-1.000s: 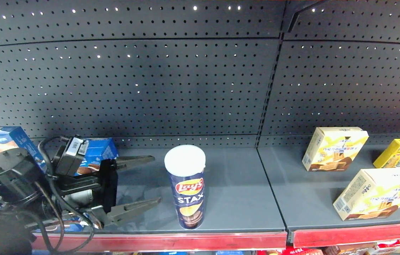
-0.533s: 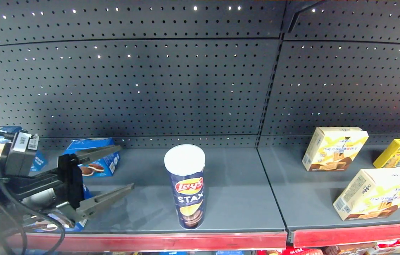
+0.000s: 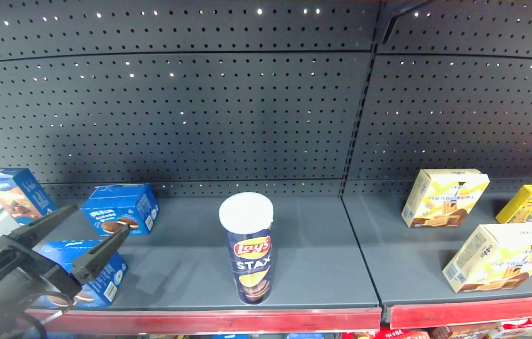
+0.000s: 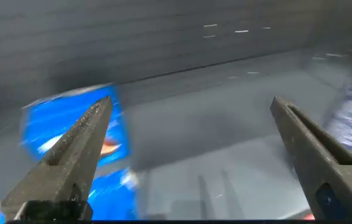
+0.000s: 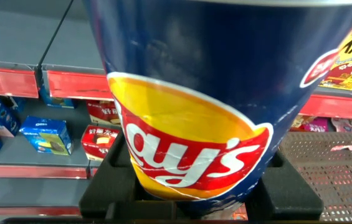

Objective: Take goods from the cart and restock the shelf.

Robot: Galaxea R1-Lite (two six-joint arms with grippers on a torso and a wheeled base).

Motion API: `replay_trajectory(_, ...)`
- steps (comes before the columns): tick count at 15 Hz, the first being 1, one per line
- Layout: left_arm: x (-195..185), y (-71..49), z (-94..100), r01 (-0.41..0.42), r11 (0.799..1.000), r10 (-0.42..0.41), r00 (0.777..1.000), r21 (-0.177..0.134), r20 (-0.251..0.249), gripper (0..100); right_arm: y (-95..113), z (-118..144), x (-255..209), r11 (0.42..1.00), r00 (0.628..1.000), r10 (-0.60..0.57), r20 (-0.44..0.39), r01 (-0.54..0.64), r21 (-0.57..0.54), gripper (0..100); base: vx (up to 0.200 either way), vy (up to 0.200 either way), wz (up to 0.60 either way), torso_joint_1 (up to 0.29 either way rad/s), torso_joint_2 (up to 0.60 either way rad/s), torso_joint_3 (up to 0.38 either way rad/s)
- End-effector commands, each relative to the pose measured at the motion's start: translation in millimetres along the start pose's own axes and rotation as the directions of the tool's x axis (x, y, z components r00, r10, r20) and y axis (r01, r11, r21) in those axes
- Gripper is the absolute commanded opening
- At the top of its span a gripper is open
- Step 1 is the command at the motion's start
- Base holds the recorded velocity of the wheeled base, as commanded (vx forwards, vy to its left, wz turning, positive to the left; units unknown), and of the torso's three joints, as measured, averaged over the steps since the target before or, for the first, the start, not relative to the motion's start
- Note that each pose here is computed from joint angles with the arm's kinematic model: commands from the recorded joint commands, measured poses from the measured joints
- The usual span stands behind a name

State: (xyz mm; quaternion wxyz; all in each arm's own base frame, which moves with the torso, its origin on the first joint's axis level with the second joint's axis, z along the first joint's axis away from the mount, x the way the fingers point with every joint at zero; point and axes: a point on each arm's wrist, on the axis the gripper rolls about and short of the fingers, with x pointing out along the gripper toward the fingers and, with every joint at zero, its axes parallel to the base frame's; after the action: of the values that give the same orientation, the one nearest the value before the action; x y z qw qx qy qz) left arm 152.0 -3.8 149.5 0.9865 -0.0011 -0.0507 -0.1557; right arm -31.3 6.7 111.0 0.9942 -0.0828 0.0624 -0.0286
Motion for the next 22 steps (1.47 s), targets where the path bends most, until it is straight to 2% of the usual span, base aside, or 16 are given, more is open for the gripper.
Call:
replay_trajectory(1, -18, -3.7, 10.6, -0.099, 0.995, 0.099, 0.994, 0.007, 0.046, 100, 0, 2, 0, 1.000, 1.000, -0.003, 0.011, 0.003, -0.001, 0, 0.000, 0.000, 0.00, 0.000, 0.00, 0.000)
replay_trajectory(3, -31, -2.8, 12.2, -0.184, 0.983, 0.184, 0.982, 0.007, 0.030, 100, -1, 3, -1, 1.000, 1.000, -0.006, 0.023, 0.006, -0.002, 0, 0.000, 0.000, 0.00, 0.000, 0.00, 0.000)
replay_trajectory(5, -46, -4.1, 12.4, -0.231, 0.973, 0.231, 0.973, 0.009, 0.005, 100, -1, 4, -1, 1.000, 1.000, -0.004, 0.026, 0.004, -0.003, 0, 0.000, 0.000, 0.00, 0.000, 0.00, 0.000)
replay_trajectory(6, -68, -12.6, 9.6, -0.247, 0.969, 0.247, 0.969, 0.002, -0.033, 100, -1, 4, -1, 1.000, 1.000, -0.008, 0.030, 0.008, -0.003, 0, 0.000, 0.000, 0.00, 0.000, 0.00, 0.000)
replay_trajectory(10, -126, -36.0, -5.4, -0.335, 0.942, 0.333, 0.937, -0.004, -0.101, 100, -1, 5, 0, 1.000, 0.999, -0.009, 0.039, 0.010, -0.004, 0, 0.000, 0.000, 0.00, 0.000, 0.00, 0.000)
replay_trajectory(13, -151, -46.0, -18.0, -0.368, 0.930, 0.367, 0.927, -0.001, -0.077, 100, -1, 5, 0, 1.000, 0.999, -0.010, 0.041, 0.010, -0.004, 0, 0.000, 0.000, 0.00, 0.000, 0.00, 0.000)
replay_trajectory(14, -159, -48.6, -21.7, -0.399, 0.917, 0.398, 0.915, 0.002, -0.069, 100, -1, 5, 0, 1.000, 0.999, -0.010, 0.041, 0.010, -0.004, 0, 0.000, 0.000, 0.00, 0.000, 0.00, 0.000)
replay_trajectory(17, -167, -49.0, -33.4, -0.504, 0.863, 0.504, 0.861, 0.024, -0.069, 100, -1, 5, -1, 1.000, 0.999, -0.010, 0.042, 0.010, -0.004, 0, 0.000, 0.000, 0.00, 0.000, 0.00, 0.000)
replay_trajectory(19, -167, -48.2, -38.7, -0.522, 0.852, 0.523, 0.848, 0.038, -0.082, 100, -1, 6, -1, 1.000, 0.999, -0.010, 0.045, 0.011, -0.004, 0, 0.000, 0.000, 0.00, 0.000, 0.00, 0.000)
replay_trajectory(22, -166, -47.7, -50.3, -0.520, 0.853, 0.521, 0.841, 0.049, -0.146, 100, -1, 5, 0, 1.000, 0.999, -0.006, 0.046, 0.006, -0.003, 0, 0.000, 0.000, 0.00, 0.000, 0.00, 0.000)
